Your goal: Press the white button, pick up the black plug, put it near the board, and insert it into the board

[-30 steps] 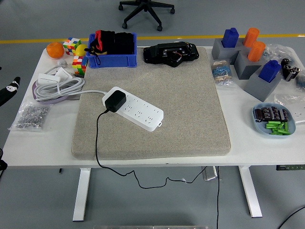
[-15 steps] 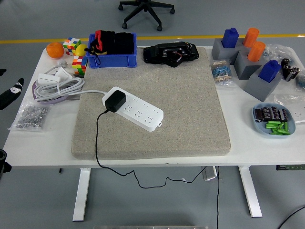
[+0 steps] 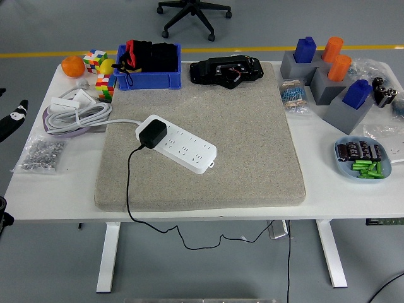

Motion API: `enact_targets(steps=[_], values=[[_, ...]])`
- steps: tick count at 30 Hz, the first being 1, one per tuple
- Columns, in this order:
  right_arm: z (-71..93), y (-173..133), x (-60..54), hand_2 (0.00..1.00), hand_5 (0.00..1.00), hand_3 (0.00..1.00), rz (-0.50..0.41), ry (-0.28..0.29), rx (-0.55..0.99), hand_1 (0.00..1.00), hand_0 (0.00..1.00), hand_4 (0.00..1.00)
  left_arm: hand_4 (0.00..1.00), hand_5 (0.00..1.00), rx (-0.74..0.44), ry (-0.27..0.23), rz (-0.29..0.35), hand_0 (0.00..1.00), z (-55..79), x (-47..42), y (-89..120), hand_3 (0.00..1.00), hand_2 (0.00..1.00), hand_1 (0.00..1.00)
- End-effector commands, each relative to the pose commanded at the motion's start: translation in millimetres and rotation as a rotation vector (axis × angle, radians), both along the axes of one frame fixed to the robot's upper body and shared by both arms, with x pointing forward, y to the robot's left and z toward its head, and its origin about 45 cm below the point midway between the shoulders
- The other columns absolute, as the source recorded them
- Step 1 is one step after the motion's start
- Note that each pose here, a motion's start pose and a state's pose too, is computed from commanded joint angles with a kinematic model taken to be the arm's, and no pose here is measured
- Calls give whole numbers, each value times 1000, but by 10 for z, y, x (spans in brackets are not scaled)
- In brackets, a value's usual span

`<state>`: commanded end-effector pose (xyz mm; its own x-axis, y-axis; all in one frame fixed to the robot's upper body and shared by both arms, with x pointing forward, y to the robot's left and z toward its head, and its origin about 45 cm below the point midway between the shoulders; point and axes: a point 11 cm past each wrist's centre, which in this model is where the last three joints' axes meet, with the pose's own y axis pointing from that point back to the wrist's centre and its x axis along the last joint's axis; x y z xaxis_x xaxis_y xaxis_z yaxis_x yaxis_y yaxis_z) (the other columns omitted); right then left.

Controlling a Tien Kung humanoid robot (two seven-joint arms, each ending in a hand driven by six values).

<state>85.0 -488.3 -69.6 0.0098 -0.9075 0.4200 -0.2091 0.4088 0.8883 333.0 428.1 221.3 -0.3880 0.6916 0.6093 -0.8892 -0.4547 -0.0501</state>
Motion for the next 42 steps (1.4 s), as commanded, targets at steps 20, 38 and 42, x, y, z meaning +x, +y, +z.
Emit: enact_targets(steps=[20,38,42], values=[[33,-44,65,551,389,508,-58,-42,1,534,580,643,768,393,-10,-19,14,815,50,-6,28,740,789,844],[9,-6,50,551,389,506,-74,-45,11,536,582,643,761,382,-13,-22,15,813,52,-29,20,738,787,841],[4,0,41,551,388,508,-73,-42,12,535,582,643,759,382,-13,-22,15,814,51,-35,18,737,786,840]])
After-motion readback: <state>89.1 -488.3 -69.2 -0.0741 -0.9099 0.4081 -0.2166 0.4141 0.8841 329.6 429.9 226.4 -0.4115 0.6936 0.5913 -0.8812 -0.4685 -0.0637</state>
